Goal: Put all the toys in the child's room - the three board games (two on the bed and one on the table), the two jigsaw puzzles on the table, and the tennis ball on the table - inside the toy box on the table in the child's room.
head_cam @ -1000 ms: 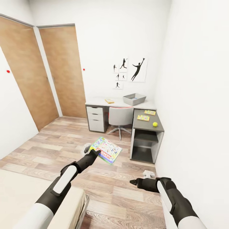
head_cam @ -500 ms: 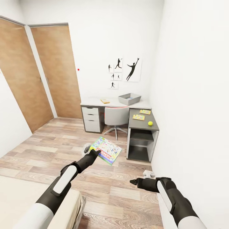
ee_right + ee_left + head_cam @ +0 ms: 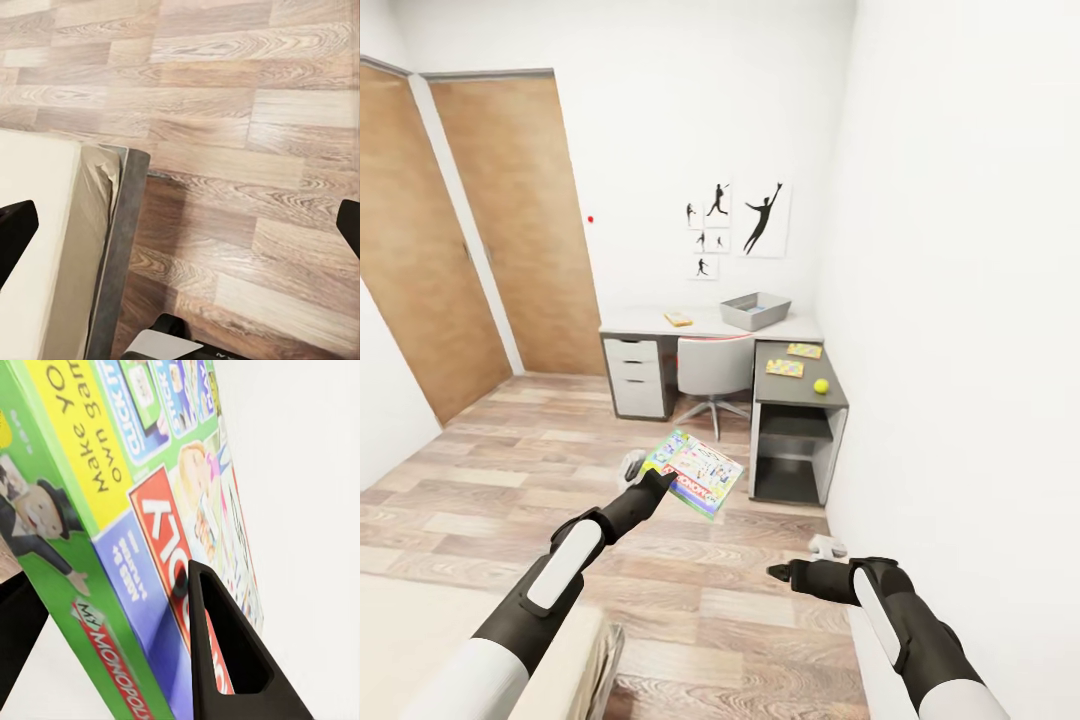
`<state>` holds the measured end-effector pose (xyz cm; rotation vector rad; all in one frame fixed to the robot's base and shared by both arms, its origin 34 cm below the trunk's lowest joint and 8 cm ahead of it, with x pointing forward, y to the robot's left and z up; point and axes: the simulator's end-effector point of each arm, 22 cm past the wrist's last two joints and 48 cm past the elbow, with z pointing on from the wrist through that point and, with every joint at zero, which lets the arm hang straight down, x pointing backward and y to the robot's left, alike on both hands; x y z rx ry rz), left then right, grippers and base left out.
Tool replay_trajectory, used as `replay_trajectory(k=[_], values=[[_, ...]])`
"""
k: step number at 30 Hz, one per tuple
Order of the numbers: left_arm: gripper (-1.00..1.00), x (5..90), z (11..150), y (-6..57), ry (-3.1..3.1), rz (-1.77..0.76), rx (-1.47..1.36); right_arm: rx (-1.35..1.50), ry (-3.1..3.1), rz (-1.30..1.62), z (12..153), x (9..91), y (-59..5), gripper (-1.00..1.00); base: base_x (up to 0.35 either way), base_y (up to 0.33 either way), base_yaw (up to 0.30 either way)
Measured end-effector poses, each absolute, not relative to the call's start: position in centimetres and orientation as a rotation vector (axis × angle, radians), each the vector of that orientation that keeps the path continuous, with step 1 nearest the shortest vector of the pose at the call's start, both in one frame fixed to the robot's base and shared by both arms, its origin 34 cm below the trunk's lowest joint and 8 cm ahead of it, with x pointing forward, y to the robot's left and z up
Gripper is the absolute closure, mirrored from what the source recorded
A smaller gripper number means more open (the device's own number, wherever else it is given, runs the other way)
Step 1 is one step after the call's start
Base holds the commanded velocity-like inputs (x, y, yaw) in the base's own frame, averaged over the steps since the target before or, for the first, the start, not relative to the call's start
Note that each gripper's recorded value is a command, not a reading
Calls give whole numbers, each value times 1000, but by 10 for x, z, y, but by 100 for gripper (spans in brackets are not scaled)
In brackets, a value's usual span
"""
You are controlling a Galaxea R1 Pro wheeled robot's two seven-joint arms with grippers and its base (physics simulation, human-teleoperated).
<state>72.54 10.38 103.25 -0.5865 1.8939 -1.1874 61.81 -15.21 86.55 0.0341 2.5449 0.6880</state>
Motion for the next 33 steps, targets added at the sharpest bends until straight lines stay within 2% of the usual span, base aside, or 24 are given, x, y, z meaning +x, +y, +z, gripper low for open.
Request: replay_trajectory(k=[11,33], values=[[100,725,1033,104,1894,-1187,-587,32,2544,688,866,618,-152,-100,4,11,-192],[100,726,1034,104,1890,-1193,-586,30,2539,687,867,619,-151,-100,0,0,-10]])
